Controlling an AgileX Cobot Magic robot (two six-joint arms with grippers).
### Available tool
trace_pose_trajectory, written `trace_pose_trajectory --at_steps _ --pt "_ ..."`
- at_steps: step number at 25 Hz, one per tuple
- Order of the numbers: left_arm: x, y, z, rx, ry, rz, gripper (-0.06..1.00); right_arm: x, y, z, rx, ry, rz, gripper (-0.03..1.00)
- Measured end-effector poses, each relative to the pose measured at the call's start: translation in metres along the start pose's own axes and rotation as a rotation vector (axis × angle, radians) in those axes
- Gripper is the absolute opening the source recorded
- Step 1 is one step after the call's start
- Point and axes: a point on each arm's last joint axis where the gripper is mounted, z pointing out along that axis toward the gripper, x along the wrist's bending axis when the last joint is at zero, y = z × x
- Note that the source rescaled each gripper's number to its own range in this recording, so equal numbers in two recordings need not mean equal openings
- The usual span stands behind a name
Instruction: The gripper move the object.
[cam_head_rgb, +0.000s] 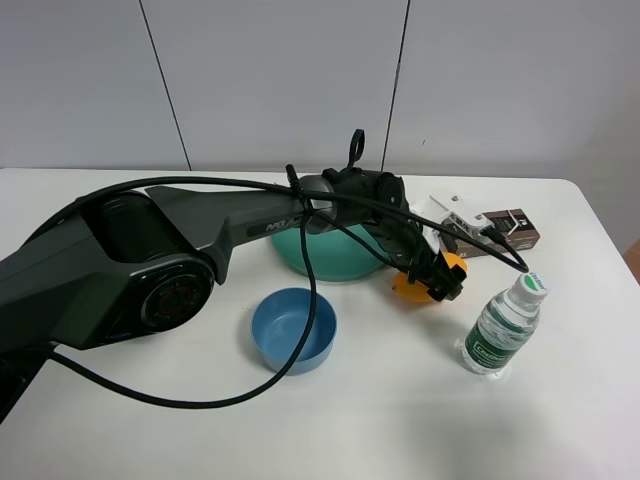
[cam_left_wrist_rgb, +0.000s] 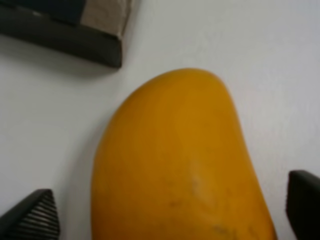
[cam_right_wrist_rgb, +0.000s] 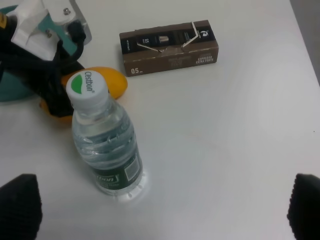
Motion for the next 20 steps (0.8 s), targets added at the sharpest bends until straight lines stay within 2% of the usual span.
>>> trace_pose_trajectory --at_steps 2,4,12,20 --pt "0.0 0.001 0.0 -0.012 0.005 -0.009 0.94 0.0 0.0 0.0 0.0 0.0 0.0 1.0" --pt "0.0 0.001 0.0 -0.012 0.005 -0.01 0.98 0.0 0.0 0.0 0.0 0.0 0.0 1.0" --pt "-0.001 0.006 -0.006 -0.025 0.005 -0.02 0.98 0.0 0.0 0.0 0.0 0.0 0.0 1.0" --pt "-0.009 0.04 -0.052 -0.116 0.006 -0.018 0.98 0.0 0.0 0.0 0.0 0.0 0.001 1.0"
